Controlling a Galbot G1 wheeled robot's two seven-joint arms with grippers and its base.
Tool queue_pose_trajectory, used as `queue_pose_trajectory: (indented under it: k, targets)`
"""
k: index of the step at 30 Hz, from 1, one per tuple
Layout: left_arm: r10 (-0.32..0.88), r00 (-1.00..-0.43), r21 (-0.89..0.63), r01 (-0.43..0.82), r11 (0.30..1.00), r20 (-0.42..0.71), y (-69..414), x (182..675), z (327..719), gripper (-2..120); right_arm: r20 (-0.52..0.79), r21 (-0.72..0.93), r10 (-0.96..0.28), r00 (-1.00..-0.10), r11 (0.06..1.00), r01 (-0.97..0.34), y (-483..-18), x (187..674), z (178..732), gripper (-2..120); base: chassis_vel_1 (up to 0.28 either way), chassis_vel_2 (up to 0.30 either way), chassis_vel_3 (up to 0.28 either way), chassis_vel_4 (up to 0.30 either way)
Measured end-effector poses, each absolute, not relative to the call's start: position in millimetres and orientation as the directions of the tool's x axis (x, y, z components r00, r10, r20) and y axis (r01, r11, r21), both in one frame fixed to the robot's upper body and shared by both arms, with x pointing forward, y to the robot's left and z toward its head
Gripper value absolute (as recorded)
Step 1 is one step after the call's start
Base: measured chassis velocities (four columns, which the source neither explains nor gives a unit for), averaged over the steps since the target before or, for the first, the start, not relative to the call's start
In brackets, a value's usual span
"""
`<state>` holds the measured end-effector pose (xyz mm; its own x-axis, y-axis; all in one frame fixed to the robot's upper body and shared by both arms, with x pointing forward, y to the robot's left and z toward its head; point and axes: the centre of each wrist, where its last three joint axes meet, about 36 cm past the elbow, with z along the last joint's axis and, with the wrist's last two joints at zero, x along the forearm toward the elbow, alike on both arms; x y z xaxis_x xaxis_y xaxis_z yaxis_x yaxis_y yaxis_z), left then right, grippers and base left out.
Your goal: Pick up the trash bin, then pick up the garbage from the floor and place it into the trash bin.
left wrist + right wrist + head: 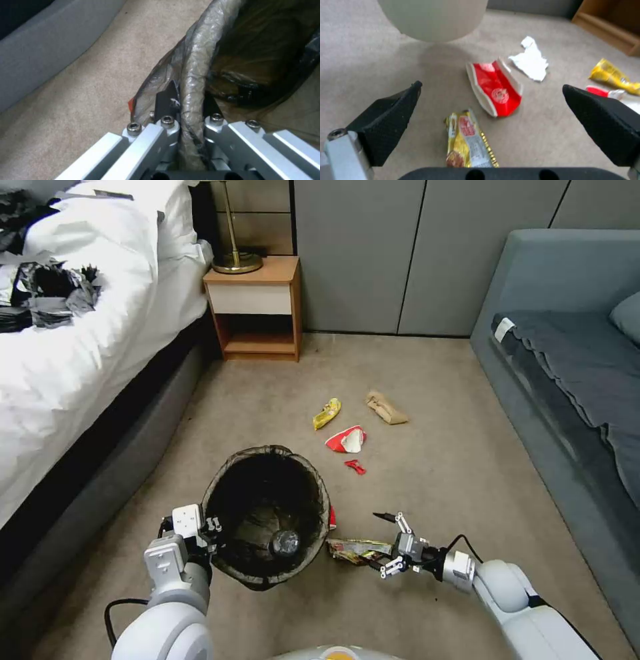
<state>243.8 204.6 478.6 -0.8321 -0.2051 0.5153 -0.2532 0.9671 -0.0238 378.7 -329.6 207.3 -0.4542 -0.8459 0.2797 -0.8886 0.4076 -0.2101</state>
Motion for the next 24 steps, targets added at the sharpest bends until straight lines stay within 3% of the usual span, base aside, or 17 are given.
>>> queue_pose_trajectory:
  k: [24]
  targets:
    - [-0.21, -0.823, -0.018, -0.259, 0.966, 0.528, 200.7, 242.7, 472.2, 0, 0.381, -0.146, -0.786, -0.487, 0.469, -0.871, -329.9, 393.2, 145.0, 100, 0.0, 0.0, 0.0, 0.0]
